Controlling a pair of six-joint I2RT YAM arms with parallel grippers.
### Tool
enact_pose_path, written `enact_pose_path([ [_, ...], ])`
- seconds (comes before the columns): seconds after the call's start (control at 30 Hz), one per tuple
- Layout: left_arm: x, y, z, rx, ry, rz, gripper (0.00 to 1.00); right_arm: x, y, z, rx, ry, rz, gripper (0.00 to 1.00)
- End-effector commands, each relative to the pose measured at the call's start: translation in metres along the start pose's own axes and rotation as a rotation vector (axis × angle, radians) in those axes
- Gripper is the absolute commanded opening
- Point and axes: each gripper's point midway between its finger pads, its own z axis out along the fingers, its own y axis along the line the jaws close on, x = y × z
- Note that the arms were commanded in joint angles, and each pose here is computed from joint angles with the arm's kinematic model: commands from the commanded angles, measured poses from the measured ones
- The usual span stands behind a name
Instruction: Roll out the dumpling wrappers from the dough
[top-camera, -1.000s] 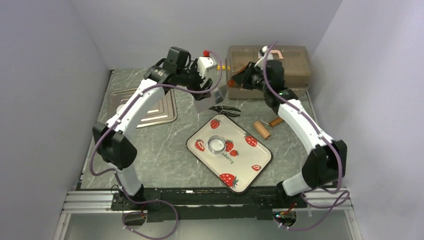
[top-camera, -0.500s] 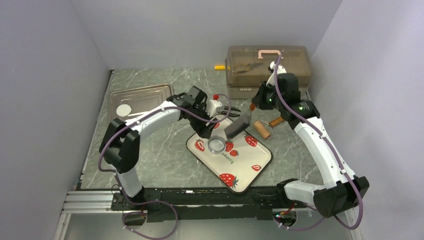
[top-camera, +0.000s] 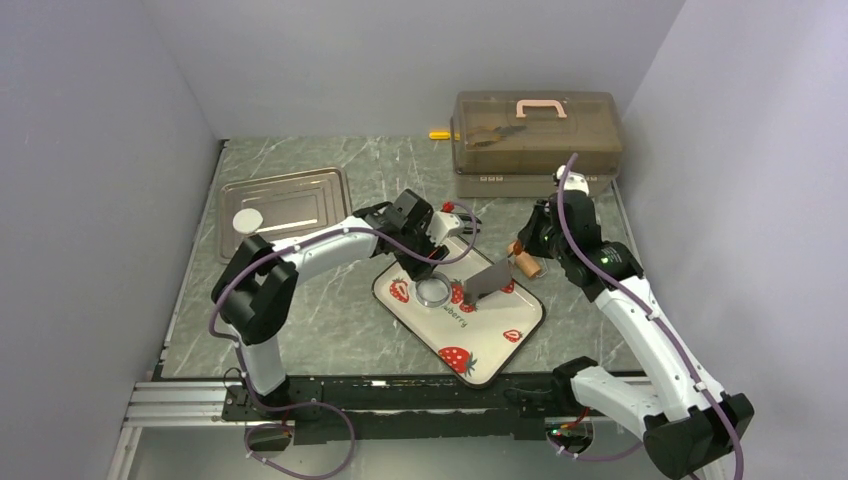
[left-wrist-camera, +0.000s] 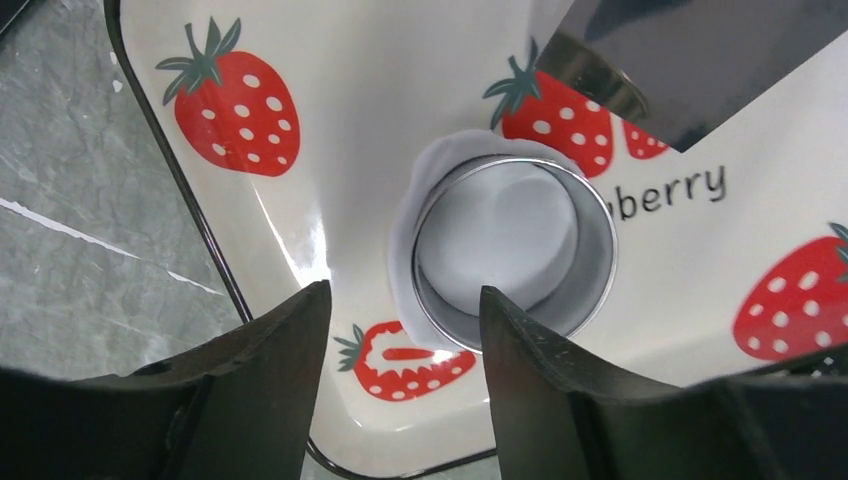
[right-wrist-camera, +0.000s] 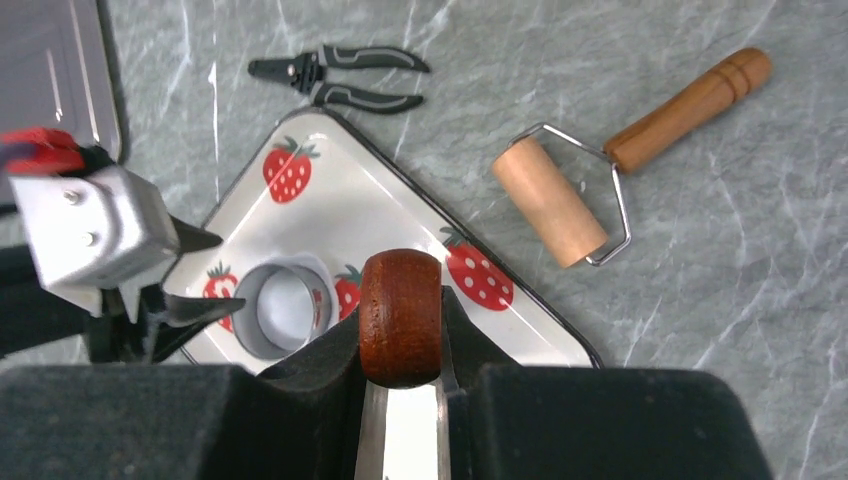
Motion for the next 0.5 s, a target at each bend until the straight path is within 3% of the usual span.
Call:
enact_pose_path([
  [0.0,-0.009,0.013,0.011,-0.068,-0.036,0.017,0.59,-0.041,0.010,-0.008,-0.025,-0.185,0.119,0.00],
  [0.47,0.001,0.001,0.024,-0.035,-0.044,-0.029,0.31,-0.019,0.045,0.006,-0.094,-0.163,0.147,0.00],
])
